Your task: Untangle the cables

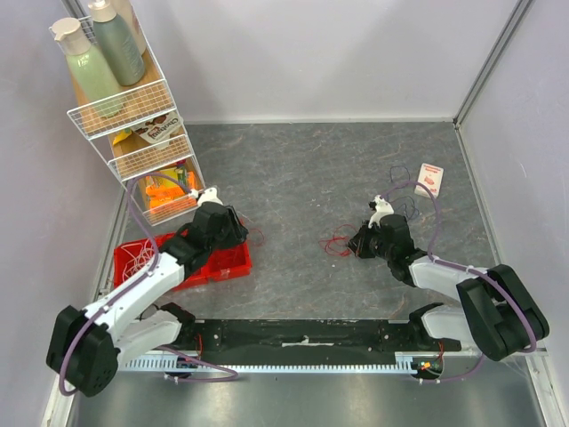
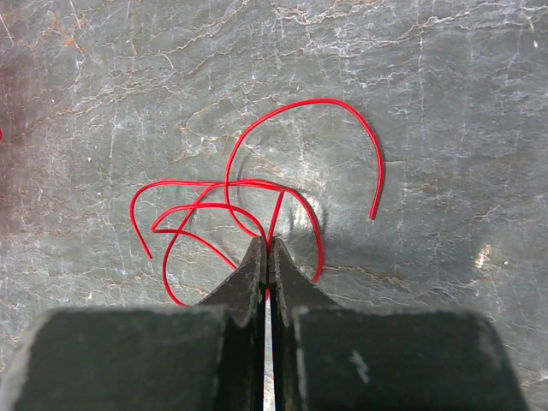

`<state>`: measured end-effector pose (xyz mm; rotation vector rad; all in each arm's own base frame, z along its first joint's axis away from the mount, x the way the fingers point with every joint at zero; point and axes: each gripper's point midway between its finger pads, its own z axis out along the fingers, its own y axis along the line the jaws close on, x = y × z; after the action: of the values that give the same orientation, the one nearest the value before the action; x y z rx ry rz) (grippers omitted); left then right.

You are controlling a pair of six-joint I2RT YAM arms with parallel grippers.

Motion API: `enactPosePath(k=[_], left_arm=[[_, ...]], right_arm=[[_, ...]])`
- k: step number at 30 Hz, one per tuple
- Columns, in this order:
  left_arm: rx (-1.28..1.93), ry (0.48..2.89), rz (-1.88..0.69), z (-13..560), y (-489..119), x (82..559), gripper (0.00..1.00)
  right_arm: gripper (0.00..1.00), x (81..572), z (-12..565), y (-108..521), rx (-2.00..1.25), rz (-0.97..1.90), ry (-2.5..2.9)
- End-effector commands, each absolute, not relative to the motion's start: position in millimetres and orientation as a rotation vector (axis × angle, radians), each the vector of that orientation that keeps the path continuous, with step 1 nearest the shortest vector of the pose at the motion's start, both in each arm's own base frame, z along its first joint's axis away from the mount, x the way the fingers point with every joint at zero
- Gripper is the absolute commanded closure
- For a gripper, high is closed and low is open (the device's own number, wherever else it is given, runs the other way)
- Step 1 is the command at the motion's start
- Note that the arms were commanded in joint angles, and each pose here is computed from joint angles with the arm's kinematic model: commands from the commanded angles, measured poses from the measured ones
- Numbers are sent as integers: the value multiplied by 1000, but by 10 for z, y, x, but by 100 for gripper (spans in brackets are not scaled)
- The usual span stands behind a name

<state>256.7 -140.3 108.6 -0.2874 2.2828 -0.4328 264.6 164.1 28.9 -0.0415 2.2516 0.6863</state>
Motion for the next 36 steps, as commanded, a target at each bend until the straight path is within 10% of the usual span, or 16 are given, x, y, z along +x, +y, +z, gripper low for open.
enactPosePath(k=[1, 14, 22, 36], left_arm=[[-359, 2259, -434, 1109, -1473, 2777, 51], [-417, 2260, -402, 1044, -1406, 2764, 75], [-395, 2185, -461, 1211, -1431, 2785, 44], [66, 2216, -297, 1425, -1830, 2964, 44]], right_arm=[[100, 2765, 433, 1688, -74, 690, 2190], [100, 2764, 424, 1685, -73, 688, 2194], [100, 2769, 439, 1682, -72, 688, 2188], [100, 2762, 421, 1693, -76, 692, 2195]])
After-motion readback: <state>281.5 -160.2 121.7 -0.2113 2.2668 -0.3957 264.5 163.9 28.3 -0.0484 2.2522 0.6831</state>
